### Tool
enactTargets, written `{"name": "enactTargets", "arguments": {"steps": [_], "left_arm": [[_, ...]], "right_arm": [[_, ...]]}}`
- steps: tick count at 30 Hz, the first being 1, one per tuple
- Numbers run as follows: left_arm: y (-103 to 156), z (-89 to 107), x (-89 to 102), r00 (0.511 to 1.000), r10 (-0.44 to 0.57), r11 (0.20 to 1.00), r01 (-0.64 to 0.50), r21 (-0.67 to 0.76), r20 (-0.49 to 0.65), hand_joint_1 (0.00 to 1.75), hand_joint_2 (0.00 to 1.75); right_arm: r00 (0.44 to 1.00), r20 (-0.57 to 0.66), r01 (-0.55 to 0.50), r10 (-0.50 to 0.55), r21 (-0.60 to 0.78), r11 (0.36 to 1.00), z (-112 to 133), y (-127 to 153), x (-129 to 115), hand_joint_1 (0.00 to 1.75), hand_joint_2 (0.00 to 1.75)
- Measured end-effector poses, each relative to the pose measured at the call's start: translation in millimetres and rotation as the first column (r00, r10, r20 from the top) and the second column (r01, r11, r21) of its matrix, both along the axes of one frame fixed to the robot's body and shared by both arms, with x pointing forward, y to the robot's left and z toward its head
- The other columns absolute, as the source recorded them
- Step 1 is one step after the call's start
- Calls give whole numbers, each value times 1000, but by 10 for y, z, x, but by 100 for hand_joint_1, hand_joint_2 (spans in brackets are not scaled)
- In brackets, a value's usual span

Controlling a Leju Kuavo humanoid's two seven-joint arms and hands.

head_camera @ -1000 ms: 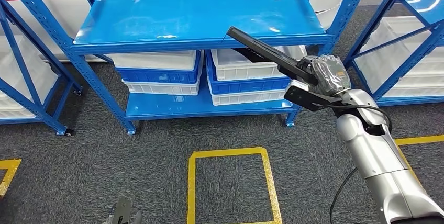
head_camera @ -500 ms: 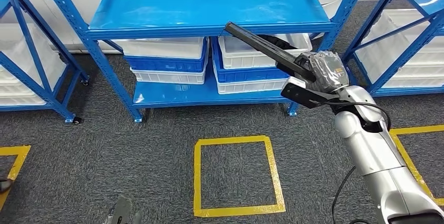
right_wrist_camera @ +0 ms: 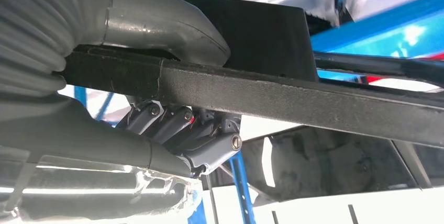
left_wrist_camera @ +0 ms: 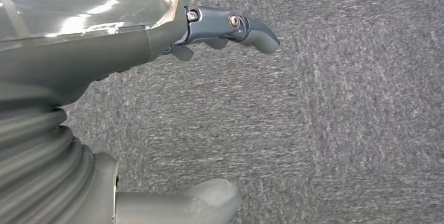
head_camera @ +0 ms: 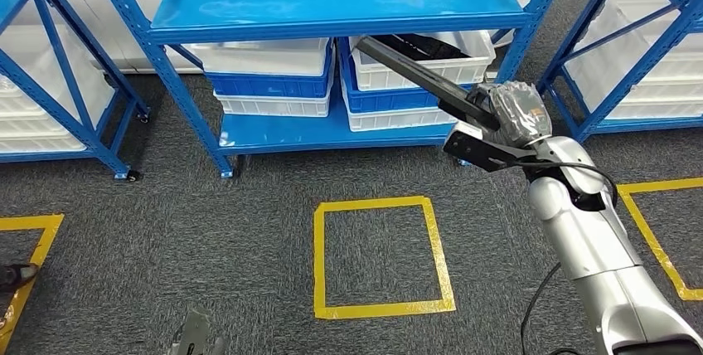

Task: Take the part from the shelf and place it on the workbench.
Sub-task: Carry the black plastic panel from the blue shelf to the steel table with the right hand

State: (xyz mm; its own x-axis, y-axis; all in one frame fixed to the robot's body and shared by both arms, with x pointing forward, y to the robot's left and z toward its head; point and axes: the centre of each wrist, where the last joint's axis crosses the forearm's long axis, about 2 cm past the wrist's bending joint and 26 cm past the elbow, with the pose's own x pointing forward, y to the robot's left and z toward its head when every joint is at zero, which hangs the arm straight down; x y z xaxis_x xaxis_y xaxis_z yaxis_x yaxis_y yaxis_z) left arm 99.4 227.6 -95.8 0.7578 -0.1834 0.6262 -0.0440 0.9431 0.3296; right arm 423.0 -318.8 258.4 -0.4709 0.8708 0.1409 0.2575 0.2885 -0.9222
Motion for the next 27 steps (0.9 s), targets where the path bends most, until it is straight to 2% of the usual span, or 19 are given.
{"name": "enactTargets", "arguments": {"steps": [27], "left_arm": [[79, -18, -28, 1000, -11, 1000, 11, -6, 21, 0, 175]], "right_arm": [[1000, 5, 7, -7, -1, 1000, 11, 3, -3, 175, 175]]}}
